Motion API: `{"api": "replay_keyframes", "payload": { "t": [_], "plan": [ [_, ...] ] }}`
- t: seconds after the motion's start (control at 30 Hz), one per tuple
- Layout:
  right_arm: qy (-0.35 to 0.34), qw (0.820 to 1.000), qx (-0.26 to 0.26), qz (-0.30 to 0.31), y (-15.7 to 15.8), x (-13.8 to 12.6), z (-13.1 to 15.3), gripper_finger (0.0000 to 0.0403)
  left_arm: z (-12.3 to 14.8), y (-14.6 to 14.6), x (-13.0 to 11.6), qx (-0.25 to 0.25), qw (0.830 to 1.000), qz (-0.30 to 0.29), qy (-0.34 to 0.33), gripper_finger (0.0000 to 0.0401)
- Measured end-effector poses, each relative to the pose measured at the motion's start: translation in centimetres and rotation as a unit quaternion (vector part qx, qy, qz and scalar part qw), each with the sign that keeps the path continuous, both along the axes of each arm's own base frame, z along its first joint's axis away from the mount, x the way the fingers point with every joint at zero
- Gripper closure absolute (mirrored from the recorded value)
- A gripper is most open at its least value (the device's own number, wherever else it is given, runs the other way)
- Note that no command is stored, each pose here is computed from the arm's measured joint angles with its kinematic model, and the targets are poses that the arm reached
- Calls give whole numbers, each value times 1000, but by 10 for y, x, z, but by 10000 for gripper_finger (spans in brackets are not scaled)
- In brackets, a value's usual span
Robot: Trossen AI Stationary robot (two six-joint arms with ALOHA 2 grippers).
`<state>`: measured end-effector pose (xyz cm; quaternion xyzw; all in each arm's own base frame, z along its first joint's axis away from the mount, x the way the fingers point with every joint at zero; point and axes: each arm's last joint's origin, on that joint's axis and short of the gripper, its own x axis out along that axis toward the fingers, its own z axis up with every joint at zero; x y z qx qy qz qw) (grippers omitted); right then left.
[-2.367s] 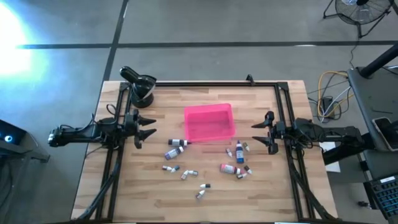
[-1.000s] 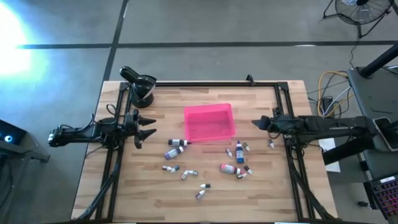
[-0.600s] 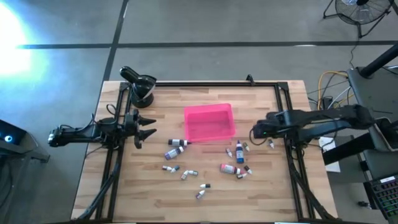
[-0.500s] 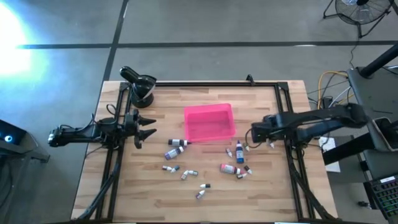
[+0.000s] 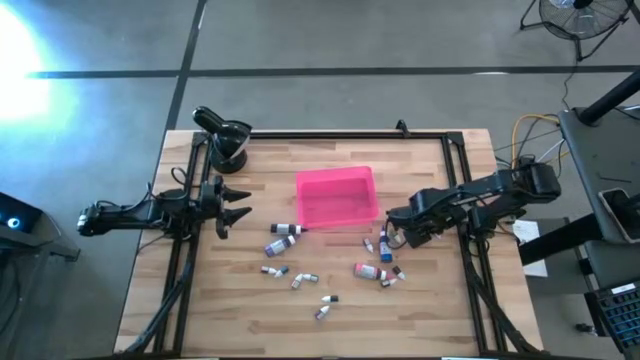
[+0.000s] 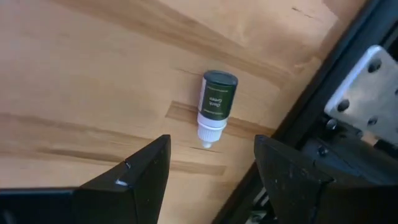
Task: Pick & Place food coloring
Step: Put the small dark green food coloring bottle into the pink bin
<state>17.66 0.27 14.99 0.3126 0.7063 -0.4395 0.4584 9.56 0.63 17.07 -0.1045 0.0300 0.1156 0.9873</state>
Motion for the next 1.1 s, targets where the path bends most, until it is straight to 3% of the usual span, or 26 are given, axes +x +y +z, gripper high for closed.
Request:
{"api": "replay_keyframes", "payload": {
  "t": [0.2,0.63,1.1],
  "plan": [
    [-8,998,51,23,-13,0,-12,179,0,0,0,0,1000,0,0,193],
    [-29,992,119,-18,-39,-19,-27,179,0,0,0,0,1000,0,0,193],
    [-39,992,121,-14,-39,-20,-26,202,0,0,0,0,1000,0,0,193]
  ]
}}
